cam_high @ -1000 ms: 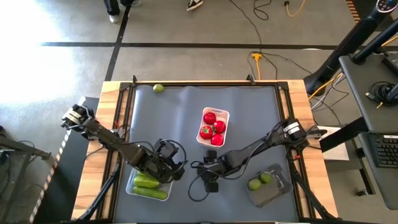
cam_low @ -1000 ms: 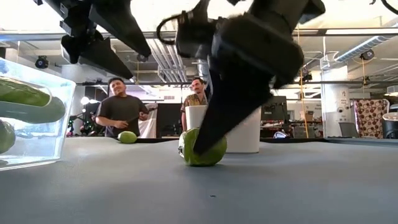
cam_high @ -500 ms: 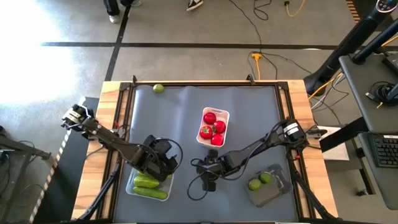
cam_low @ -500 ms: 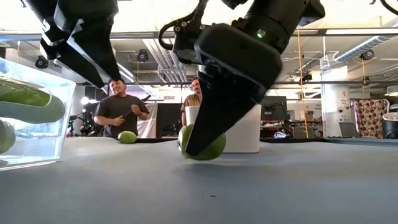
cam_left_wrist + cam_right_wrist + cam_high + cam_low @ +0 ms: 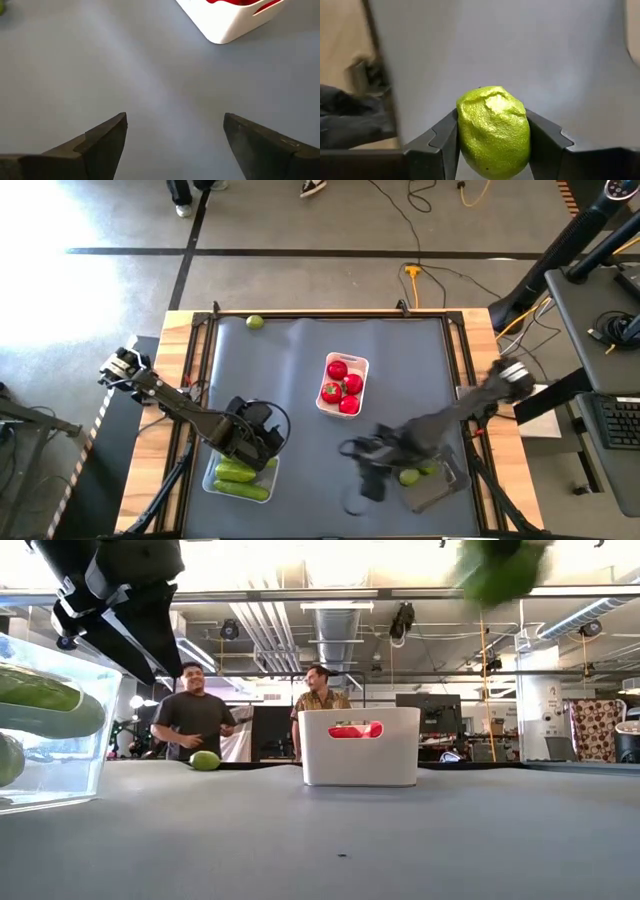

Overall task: Sort produce into baskets
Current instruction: Put the bottom lime into the black transparent bin, then put the lime into the black transparent bin

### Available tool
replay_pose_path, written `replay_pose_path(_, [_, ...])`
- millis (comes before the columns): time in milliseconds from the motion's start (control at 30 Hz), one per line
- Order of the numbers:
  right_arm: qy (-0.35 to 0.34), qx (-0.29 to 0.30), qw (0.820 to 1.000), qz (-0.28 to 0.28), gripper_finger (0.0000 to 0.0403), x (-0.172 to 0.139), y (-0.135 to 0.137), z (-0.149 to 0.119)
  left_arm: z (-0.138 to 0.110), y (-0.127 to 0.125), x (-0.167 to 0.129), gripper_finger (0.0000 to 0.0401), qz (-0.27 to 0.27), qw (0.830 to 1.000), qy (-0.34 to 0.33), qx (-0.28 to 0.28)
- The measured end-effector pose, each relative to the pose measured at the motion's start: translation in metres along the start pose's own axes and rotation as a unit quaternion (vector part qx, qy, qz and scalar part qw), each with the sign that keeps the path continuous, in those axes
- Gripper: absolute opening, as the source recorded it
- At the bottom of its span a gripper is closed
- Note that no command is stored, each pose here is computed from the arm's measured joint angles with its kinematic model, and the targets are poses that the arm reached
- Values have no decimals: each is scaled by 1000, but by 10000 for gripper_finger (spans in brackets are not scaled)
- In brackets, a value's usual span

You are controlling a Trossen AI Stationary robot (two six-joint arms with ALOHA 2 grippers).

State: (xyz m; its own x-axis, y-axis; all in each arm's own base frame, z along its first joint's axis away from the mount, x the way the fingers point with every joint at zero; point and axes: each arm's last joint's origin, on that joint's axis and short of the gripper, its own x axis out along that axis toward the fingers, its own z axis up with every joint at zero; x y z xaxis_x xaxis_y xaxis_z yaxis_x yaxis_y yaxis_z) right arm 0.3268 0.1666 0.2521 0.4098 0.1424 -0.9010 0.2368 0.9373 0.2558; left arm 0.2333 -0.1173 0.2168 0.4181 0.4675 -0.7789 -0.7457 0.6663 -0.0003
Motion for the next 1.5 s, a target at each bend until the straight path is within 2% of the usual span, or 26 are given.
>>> replay_pose_path(167, [1, 79, 997, -19, 166, -66, 18, -54, 2, 2, 1, 313, 9, 1000, -10, -11])
replay_pose_path(333, [18, 161, 983, -88, 170, -91, 26, -111, 9, 3, 5, 313, 26, 998, -59, -23])
replay_pose_path(467, [32, 212, 964, -159, 169, -86, 25, -147, 15, 3, 9, 313, 26, 997, -65, -42])
replay_pose_path(567, [34, 270, 938, -214, 170, -71, 16, -170, 20, 2, 13, 313, 23, 996, -65, -56])
replay_pose_path(667, [51, 312, 917, -245, 171, -50, 3, -186, 24, 3, 16, 313, 24, 995, -66, -66])
replay_pose_path(733, [65, 330, 910, -241, 171, -35, -3, -194, 25, 4, 18, 313, 27, 995, -66, -69])
replay_pose_path(900, [114, 342, 913, -193, 172, -5, -9, -206, 26, 5, 19, 313, 29, 996, -58, -67])
replay_pose_path(1067, [141, 358, 904, -186, 186, 8, -13, -213, 25, 6, 19, 313, 35, 998, -44, -40])
replay_pose_path(1233, [139, 346, 911, -179, 235, 4, -13, -210, 36, 21, 24, 313, 69, 997, -9, -26])
replay_pose_path(1500, [147, 319, 926, -140, 326, -19, 6, -196, 87, 73, 45, 313, 119, 991, 53, -39])
